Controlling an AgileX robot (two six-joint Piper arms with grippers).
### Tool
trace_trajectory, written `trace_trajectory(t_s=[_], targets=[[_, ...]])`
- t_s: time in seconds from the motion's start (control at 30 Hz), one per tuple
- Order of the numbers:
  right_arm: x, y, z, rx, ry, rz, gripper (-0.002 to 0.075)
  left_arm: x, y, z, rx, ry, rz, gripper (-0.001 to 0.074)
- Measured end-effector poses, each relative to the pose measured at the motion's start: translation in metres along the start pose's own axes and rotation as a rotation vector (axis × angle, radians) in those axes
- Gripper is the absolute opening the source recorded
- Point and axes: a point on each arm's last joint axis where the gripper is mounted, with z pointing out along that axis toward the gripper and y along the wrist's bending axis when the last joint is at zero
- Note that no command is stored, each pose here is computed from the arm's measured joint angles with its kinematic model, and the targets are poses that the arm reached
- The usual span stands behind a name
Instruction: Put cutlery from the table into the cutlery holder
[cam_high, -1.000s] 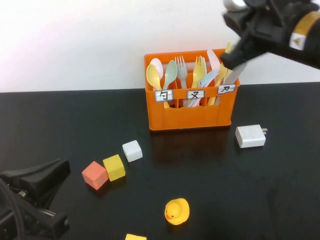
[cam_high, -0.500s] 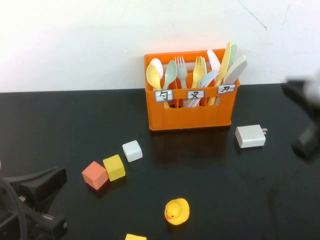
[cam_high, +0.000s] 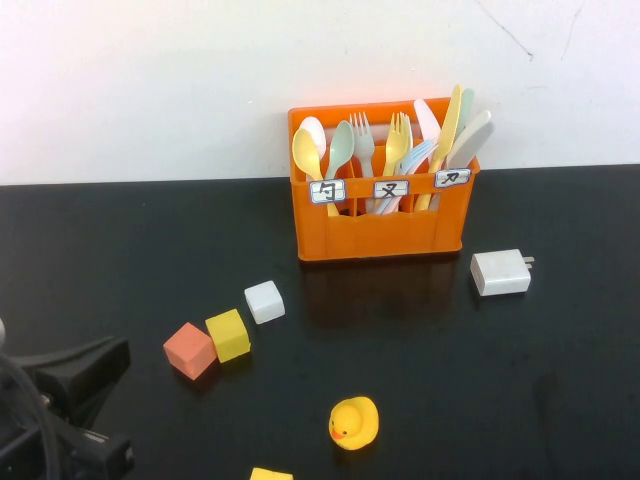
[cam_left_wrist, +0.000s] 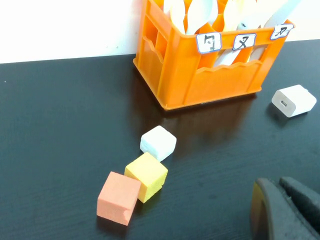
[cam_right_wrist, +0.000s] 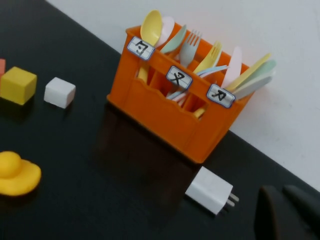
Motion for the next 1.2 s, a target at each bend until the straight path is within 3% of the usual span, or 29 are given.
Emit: trace_trajectory(t_s=[0.33, 1.2], targets=[[0.024, 0.009, -0.009, -0.002, 0.019, 0.002, -0.0002, 0.006, 0.004, 0.000, -0.044, 0.069, 0.013, -0.0001], [0.026, 0.009, -0.009, -0.003, 0.046, 0.004, -0.0002, 0.011, 0.007, -0.001, -0.075, 0.124, 0.005, -0.0001]])
